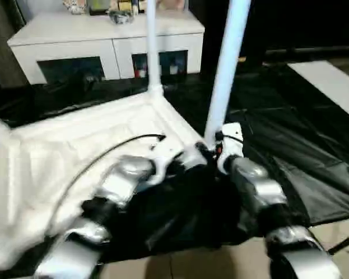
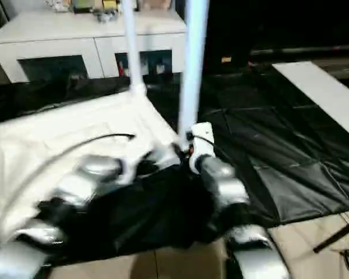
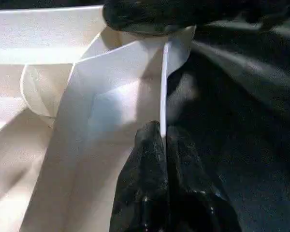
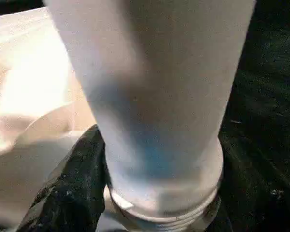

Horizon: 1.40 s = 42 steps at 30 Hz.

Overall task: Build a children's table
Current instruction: Rotate leg to tighten

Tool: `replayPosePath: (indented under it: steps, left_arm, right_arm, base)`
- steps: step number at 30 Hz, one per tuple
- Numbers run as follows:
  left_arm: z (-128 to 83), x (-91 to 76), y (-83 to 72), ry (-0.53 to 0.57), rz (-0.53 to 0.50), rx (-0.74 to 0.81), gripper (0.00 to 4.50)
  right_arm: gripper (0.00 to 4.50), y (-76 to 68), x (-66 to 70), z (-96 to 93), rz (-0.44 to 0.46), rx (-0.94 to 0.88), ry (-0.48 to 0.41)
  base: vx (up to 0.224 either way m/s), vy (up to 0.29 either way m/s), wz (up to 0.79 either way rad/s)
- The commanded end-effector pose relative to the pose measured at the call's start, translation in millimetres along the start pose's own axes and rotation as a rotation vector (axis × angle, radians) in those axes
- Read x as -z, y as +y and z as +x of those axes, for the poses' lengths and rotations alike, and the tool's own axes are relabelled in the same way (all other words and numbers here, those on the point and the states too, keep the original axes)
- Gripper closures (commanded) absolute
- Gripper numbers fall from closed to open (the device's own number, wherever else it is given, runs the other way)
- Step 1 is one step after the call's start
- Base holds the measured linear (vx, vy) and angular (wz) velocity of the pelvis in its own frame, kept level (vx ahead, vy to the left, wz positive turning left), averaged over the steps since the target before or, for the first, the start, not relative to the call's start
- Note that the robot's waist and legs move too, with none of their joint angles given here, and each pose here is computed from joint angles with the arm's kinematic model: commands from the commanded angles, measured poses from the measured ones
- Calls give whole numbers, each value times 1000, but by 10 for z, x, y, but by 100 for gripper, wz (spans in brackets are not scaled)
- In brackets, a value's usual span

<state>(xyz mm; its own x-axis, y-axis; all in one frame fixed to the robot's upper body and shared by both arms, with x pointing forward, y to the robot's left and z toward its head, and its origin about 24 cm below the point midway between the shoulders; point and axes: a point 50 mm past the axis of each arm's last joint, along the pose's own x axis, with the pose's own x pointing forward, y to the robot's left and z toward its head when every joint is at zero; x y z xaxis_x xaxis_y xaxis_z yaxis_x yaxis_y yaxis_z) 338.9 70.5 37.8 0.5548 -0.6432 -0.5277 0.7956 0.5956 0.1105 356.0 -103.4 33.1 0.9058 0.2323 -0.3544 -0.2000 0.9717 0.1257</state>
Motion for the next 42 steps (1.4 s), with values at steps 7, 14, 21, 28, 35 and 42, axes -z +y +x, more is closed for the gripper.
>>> replayPosePath:
  steps: [7,14,21,28,35,42]
  left_arm:
    - [-29,47,209,8,13,-187,450]
    - [-160,150,184,-8,96,12,450]
    - [-442,304,31,-4,203,391,450]
    - [-638,283,-23,-5,197,578,450]
    - [-660,277,29,-2,204,561,450]
    - [-681,275,23,1,200,563,450]
  right_arm:
    - [122,360,102,59,26,-95,2]
    - [66,157,-98,17,-112,-176,-97]
    - [32,-170,-173,-283,-345,-515,-75]
    - [32,-249,-81,-586,-461,-846,52]
    - [32,-253,-67,-628,-481,-912,92]
    - [86,-263,-46,-633,-488,-929,126]
  base:
    - [0,0,0]
    - [0,0,-9]
    - [20,-12,3]
    - [70,-13,2]
    - [0,0,0]
    - [0,0,0]
